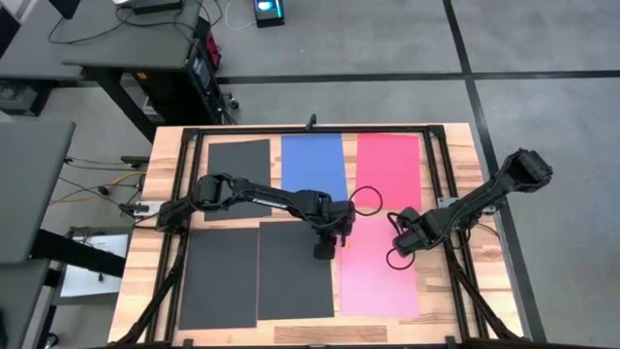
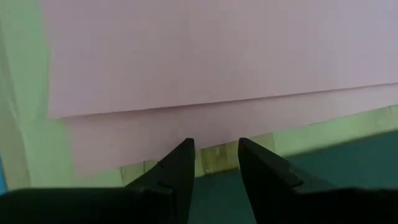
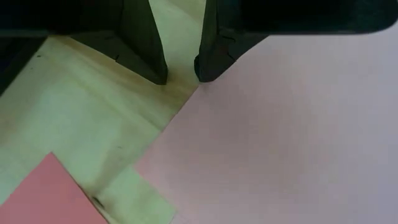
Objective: Organize paper
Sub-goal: Stack the pink paper on top of the pink paper
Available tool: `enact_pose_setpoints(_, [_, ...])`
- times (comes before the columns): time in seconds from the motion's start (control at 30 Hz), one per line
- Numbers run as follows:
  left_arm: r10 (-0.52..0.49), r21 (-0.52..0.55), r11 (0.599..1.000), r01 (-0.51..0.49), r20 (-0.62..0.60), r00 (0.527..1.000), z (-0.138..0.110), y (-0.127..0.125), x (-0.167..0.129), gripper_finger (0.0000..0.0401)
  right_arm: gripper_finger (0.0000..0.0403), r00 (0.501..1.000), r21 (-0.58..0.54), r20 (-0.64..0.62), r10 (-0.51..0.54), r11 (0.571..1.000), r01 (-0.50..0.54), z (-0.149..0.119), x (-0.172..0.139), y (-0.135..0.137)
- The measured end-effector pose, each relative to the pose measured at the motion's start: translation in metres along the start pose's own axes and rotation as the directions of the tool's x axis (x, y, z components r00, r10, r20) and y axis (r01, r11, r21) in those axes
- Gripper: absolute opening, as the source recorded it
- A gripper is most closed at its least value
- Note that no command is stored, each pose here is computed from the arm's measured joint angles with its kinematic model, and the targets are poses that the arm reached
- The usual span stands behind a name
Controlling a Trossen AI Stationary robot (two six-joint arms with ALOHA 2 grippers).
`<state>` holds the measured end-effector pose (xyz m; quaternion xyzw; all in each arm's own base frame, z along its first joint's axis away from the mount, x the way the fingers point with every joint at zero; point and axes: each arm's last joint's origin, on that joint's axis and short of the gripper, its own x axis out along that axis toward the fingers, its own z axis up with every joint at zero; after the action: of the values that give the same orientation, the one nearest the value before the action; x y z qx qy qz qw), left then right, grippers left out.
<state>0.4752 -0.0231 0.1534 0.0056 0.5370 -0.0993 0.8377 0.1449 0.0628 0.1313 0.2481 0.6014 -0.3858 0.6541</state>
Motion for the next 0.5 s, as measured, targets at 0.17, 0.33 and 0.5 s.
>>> enact_pose_setpoints(0.17, [-0.006, 0.019, 1.000, 0.005, 0.029, 1.000, 0.005, -0.008, -0.008, 0.0109, 0.0091, 1.000, 0.000, -0.001, -0.002, 1.000, 0.002, 0.000, 0.000, 0.000])
enact_pose_setpoints(0.33, [-0.013, 0.017, 1.000, 0.013, -0.007, 1.000, 0.002, -0.014, -0.007, 0.0109, 0.0091, 1.000, -0.001, -0.002, 0.000, 1.000, 0.000, 0.000, 0.000, 0.000])
enact_pose_setpoints(0.5, [-0.016, -0.010, 1.000, 0.016, -0.040, 0.999, -0.001, -0.015, -0.007, 0.0109, 0.0091, 1.000, -0.004, -0.007, 0.002, 1.000, -0.002, 0.000, 0.000, 0.000])
